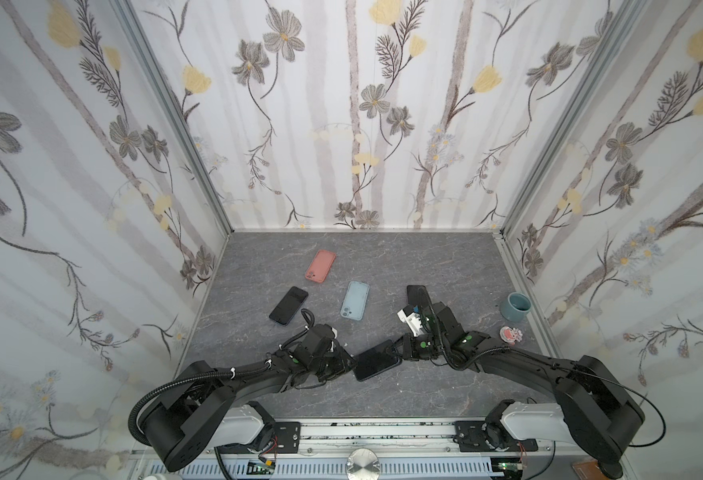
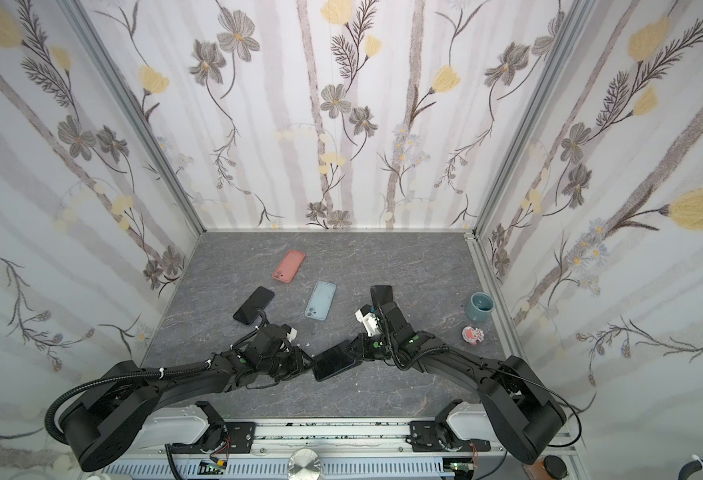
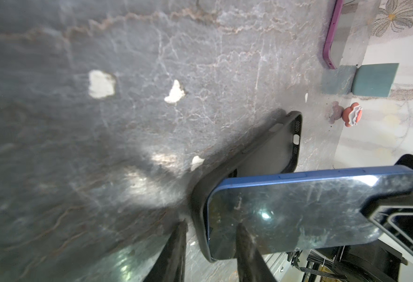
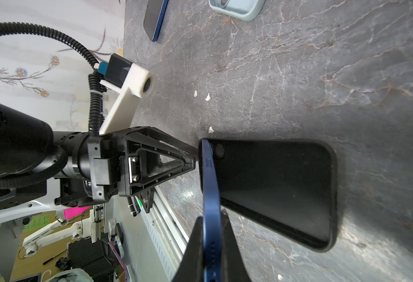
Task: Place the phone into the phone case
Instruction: 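Lower the phone into the black case with both grippers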
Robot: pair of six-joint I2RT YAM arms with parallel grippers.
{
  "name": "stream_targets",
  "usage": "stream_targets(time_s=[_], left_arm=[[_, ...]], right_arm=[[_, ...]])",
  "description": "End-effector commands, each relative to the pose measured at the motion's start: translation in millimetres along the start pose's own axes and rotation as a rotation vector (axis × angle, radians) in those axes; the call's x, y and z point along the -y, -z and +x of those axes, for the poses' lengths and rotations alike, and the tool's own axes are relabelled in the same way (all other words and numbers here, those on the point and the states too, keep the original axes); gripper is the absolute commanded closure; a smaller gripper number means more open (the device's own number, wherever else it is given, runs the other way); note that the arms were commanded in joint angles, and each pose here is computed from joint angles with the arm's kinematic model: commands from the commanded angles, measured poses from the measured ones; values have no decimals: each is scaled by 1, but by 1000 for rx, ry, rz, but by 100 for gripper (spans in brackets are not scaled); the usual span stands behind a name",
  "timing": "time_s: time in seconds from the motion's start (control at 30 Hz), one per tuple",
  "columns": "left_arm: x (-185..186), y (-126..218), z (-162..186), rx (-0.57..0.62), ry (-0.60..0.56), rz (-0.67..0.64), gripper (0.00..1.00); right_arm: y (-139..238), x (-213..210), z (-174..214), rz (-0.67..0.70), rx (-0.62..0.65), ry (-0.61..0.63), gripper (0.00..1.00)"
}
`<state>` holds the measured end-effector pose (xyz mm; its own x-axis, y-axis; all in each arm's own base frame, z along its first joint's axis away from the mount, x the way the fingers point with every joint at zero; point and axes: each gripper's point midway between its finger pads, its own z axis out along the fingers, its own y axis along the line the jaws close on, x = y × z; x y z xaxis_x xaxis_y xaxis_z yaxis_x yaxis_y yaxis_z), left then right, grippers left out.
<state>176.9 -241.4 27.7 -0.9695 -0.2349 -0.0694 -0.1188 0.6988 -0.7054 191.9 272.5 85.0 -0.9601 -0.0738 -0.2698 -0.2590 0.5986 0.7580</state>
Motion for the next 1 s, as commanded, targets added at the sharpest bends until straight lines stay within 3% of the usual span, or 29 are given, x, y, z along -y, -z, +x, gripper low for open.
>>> stream_targets(time_s=[0.0, 0.27, 0.6, 0.97], left_arm=[[5, -2, -4, 13, -11, 21, 67], [6, -5, -5, 7, -24, 22, 67], [1, -4, -3, 7, -35, -1, 66], [-13, 1, -6, 40, -52, -68, 66]], right_arm=[[-3, 19, 13, 50, -29, -41, 100], [-12, 32, 21, 48, -54, -78, 100], [-12, 60, 26, 156, -29, -136, 100], [-4, 67, 20, 263, -31, -120, 84]])
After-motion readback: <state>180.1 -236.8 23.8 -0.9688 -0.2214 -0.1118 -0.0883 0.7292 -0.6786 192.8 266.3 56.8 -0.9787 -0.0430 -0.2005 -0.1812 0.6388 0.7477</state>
